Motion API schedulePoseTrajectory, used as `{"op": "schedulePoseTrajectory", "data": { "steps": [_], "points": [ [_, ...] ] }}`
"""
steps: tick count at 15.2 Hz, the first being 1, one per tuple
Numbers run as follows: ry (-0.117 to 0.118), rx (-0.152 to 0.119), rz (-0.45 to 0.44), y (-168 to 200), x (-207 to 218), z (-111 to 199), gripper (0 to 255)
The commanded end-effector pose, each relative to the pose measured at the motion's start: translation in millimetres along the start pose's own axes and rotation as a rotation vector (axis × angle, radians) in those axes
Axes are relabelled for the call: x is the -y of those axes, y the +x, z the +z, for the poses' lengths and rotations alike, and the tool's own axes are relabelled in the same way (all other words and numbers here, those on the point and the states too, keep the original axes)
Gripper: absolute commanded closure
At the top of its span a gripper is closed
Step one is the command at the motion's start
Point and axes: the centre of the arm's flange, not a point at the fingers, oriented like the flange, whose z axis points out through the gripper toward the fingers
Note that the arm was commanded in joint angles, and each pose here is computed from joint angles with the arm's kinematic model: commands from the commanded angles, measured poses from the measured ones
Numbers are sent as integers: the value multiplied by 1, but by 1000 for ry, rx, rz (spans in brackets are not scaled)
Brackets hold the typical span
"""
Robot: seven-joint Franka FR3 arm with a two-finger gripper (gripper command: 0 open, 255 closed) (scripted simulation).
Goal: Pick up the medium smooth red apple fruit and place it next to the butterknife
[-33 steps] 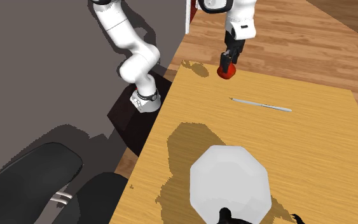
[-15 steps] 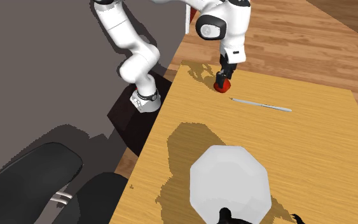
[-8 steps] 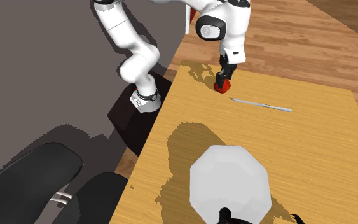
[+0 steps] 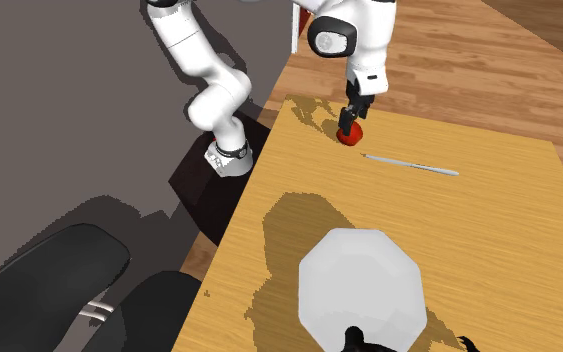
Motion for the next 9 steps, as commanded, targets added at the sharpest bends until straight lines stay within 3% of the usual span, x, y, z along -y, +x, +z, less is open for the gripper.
{"op": "schedulePoseTrajectory", "data": {
  "steps": [1,9],
  "points": [
    [-1,1,0,-1,1,-23,0],
    [-1,1,0,-1,1,-33,0]
  ]
}}
